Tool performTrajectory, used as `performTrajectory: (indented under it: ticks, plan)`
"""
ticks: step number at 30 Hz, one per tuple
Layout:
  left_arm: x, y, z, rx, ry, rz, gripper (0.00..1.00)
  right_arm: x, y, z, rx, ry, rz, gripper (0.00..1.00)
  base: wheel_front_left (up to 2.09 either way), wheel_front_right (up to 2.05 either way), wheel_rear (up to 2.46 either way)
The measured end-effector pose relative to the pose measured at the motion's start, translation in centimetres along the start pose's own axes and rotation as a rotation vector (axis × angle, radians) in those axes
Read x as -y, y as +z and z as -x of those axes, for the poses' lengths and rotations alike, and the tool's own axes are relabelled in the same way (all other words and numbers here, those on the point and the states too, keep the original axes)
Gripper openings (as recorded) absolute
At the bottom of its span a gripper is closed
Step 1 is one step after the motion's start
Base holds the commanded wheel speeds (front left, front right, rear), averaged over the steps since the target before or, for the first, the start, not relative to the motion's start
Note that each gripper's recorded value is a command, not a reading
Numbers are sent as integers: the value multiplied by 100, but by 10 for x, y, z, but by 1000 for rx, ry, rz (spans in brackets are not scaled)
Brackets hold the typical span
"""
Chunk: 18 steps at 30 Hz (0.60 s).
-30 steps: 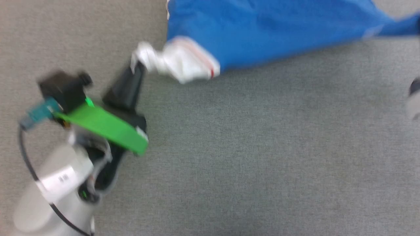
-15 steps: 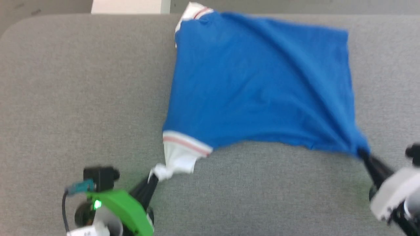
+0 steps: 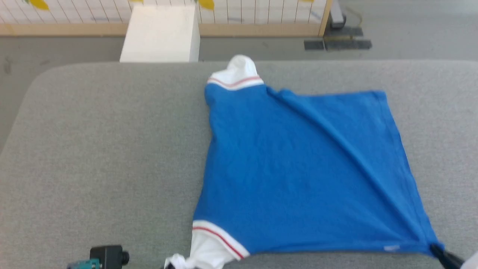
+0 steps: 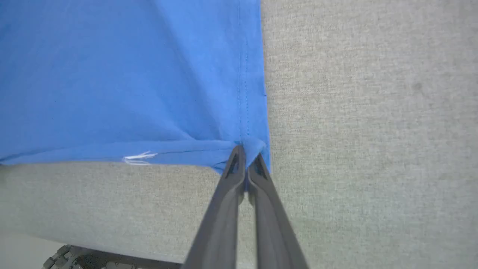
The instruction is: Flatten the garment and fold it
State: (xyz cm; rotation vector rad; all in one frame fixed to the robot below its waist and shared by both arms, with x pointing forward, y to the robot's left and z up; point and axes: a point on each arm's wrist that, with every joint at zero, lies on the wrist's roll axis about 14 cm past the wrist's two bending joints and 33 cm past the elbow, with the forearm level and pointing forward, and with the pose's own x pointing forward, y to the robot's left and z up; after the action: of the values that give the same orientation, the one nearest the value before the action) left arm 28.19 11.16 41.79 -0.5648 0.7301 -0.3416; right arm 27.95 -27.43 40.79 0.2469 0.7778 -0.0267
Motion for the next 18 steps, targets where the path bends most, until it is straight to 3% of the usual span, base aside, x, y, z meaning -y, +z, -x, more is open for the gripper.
performTrajectory:
  ticks: [7,18]
  plan:
    - [4,-15,29,-30,4,22,0,-4,-24,26,-39,1,-65,0,0,0,0]
    - [11,-8,48,5,3,46,0,-12,-19,45,-26,-7,-98,0,0,0,0]
